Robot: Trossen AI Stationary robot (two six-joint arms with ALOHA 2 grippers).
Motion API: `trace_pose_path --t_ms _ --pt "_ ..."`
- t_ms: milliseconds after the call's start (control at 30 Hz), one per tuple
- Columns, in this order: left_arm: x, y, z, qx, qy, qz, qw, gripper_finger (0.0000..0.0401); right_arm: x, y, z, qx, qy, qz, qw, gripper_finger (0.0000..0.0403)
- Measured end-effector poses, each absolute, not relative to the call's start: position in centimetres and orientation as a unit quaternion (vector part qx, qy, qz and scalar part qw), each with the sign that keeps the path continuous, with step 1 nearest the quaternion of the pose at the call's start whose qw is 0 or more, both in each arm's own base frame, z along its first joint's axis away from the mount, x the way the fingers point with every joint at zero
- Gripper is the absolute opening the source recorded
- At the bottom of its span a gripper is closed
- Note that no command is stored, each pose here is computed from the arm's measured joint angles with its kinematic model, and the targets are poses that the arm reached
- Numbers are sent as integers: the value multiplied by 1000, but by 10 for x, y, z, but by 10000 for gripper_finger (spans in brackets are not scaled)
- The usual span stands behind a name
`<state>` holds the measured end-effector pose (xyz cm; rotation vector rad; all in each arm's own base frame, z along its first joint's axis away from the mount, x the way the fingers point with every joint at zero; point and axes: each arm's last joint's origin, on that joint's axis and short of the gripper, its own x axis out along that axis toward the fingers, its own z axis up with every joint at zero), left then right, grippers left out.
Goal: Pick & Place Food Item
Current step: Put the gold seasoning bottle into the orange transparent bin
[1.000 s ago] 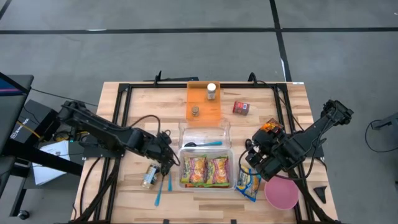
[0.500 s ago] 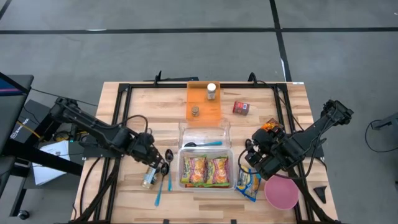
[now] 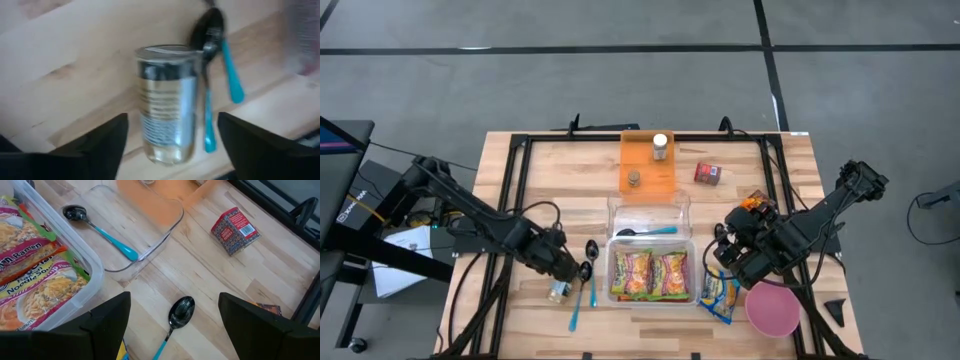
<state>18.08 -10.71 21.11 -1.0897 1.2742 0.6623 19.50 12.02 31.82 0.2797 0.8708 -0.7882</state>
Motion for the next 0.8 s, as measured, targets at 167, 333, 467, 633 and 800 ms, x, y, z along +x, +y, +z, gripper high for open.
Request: trace_pose_path --t_ms 167,333,467,633,800 --pt "180 -107 193 -495 556 294 599 367 195 120 318 131 410 -369 824 299" --pt "176 -105 180 -506 551 308 588 391 196 121 318 130 410 -369 824 299" --pt "175 -104 171 -511 545 305 591 391 195 120 318 129 410 -368 824 299" --pt "175 -101 158 -518 534 309 593 386 196 120 318 129 410 -368 824 299" --pt "176 -94 146 -511 525 345 587 381 196 120 318 129 410 -368 824 299"
